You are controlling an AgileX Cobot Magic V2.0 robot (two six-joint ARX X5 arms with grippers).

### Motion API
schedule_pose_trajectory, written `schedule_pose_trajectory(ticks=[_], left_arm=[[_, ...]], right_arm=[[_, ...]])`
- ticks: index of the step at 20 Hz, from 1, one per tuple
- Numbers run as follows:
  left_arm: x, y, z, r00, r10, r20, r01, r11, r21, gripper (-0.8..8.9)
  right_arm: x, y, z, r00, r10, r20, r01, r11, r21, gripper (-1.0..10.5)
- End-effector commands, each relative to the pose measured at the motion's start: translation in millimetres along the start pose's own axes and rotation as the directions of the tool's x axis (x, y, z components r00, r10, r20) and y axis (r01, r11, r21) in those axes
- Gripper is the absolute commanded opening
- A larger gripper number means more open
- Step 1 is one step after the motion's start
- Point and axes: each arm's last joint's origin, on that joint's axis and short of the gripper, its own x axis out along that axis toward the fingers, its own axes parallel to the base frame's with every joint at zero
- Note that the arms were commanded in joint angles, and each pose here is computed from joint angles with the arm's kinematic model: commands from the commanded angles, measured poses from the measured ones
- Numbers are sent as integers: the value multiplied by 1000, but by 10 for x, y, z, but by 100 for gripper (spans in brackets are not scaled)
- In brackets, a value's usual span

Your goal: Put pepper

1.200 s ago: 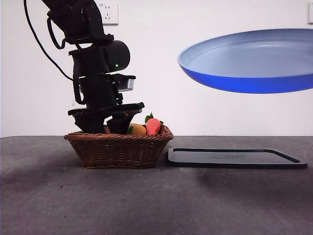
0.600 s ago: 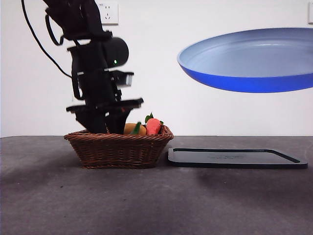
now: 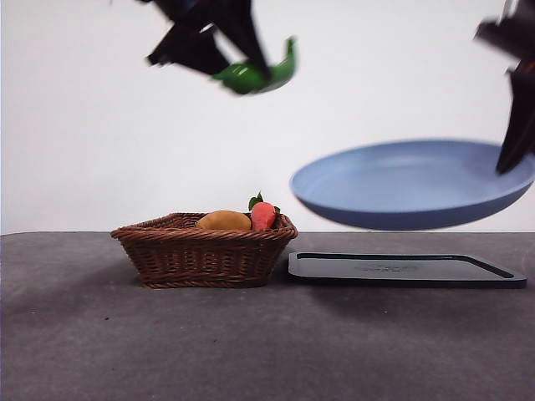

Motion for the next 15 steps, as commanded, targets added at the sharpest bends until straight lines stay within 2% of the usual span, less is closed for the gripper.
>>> schedule_pose_trajectory(ticks=[1,4,7,12,15], left_arm=[[207,-197,-6,996,-69,-51,71,996,50,99],[546,-442,-102,989,-60,-136,79,987,137,99],[908,-518,-192,978,-70,-198,103,981,166,99],[1259,-471,-283,961,-120,-248,158,977,141,99],[1361,-436,-319,958,-112,-265,152,979,136,101]], right_arm=[[187,-34,89,997,71,-28,-68,994,80,5],[270,-60,104,995,86,-46,-81,992,99,5],[268,-60,98,994,92,-53,-86,991,105,5],[267,-63,77,993,90,-72,-82,991,110,5],[267,-63,77,993,90,-73,-82,991,110,5]])
